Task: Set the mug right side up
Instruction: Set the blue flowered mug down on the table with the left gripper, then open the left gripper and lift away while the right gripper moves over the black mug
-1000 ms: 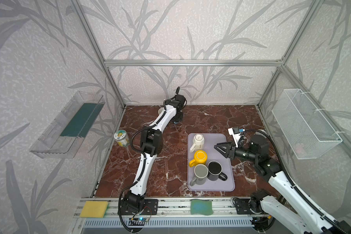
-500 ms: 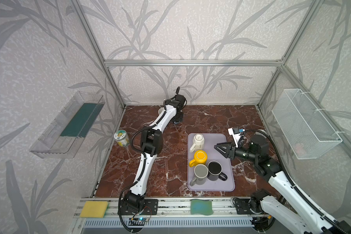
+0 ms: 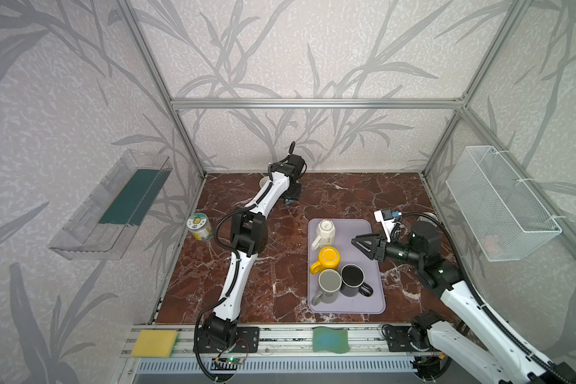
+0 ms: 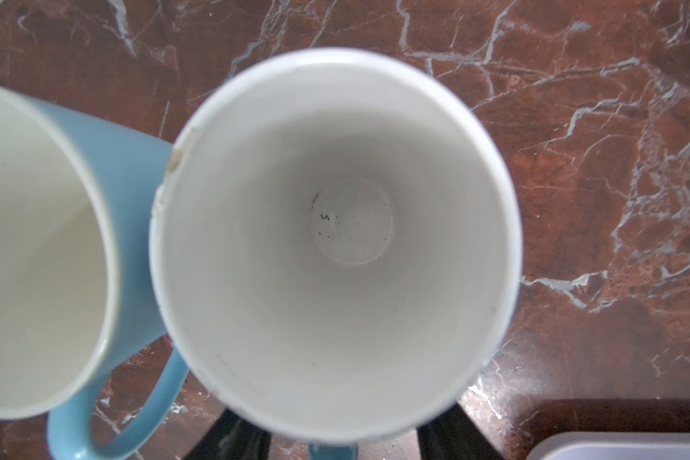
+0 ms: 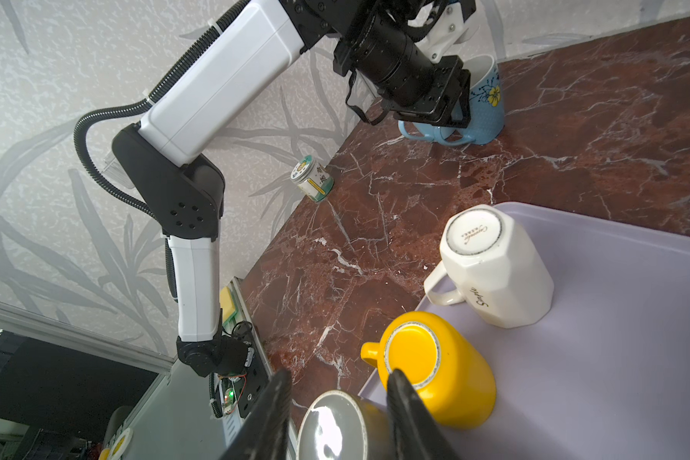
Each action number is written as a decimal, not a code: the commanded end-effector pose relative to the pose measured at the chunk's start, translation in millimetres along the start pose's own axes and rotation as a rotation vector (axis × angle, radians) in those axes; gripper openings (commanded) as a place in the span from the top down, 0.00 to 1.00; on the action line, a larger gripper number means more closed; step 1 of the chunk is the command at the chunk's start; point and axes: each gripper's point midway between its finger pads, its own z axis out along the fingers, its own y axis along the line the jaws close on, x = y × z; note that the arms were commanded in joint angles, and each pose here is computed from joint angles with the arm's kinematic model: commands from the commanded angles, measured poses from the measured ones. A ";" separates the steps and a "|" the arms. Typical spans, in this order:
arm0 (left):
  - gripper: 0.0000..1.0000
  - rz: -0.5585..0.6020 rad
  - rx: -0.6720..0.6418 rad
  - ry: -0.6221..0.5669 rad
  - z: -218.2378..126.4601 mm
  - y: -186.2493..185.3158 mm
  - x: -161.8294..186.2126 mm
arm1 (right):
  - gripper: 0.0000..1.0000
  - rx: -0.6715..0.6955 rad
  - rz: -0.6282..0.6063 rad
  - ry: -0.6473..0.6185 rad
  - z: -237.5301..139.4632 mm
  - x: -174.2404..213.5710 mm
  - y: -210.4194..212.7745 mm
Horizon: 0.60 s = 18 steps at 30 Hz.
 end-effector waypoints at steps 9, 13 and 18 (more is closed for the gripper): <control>0.25 0.007 0.042 -0.125 -62.4 2.5 -27.4 | 0.58 0.083 -0.037 0.064 -9.0 14.4 -9.5; 0.24 0.006 0.063 -0.178 -85.3 2.5 -36.7 | 0.56 0.130 -0.032 0.101 -13.8 27.7 -17.6; 0.24 0.006 0.086 -0.227 -112.7 3.1 -42.8 | 0.54 0.171 0.000 0.148 -21.7 47.9 -24.3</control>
